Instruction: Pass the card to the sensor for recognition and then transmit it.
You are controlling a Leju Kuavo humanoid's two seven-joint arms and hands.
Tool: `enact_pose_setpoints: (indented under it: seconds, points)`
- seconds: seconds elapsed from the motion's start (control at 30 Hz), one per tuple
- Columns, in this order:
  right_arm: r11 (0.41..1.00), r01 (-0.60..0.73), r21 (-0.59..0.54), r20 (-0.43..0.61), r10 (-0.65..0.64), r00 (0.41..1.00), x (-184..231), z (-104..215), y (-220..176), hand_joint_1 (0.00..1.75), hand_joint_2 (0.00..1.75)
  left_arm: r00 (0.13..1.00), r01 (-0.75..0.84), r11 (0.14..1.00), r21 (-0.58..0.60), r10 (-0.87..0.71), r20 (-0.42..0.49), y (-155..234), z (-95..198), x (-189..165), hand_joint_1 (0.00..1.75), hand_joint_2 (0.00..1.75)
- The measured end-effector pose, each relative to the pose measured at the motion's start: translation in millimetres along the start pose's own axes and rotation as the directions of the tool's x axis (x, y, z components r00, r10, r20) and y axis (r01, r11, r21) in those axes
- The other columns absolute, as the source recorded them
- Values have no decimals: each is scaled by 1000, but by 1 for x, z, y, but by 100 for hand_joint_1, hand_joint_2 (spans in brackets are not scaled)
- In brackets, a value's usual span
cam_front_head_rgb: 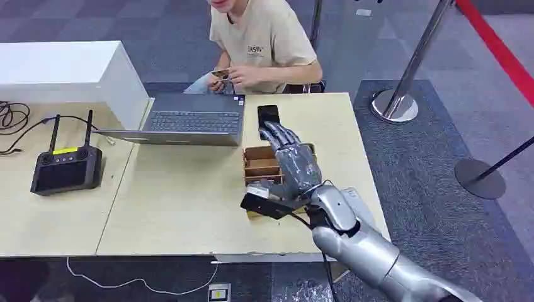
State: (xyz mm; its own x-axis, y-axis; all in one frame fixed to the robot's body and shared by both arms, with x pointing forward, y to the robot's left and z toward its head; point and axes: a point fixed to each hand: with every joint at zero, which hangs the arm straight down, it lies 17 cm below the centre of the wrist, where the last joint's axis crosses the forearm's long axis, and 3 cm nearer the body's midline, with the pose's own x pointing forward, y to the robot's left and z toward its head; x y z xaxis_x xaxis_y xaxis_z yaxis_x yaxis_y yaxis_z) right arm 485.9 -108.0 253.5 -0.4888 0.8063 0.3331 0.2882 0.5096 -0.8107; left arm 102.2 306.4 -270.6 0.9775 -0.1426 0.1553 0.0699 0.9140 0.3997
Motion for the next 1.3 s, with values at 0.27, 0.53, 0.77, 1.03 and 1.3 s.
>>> enact_pose_setpoints:
  seconds: [0.27, 0.53, 0.77, 1.03, 1.3]
  points:
    - [978, 119, -169, -42, -128, 991, -17, -14, -48, 0, 175, 1000, -3, 1000, -3, 3, 10, -4, 2, 2, 0, 0]
    - [978, 151, -143, -49, -160, 986, -25, -55, -74, 0, 175, 999, 33, 999, -11, -32, 17, -7, 3, 3, 0, 175]
    - [984, 101, -144, -61, -110, 992, -39, -77, -86, 0, 175, 998, 57, 998, -15, -57, 28, -9, 4, 7, 0, 175]
    - [987, 84, -137, -86, -96, 992, -51, -78, -83, 0, 175, 998, 59, 998, -15, -58, 34, -9, 4, 10, 0, 175]
    - [991, -22, -131, -104, 8, 995, -59, -80, -82, 0, 175, 997, 65, 998, -15, -64, 38, -10, 4, 12, 0, 175]
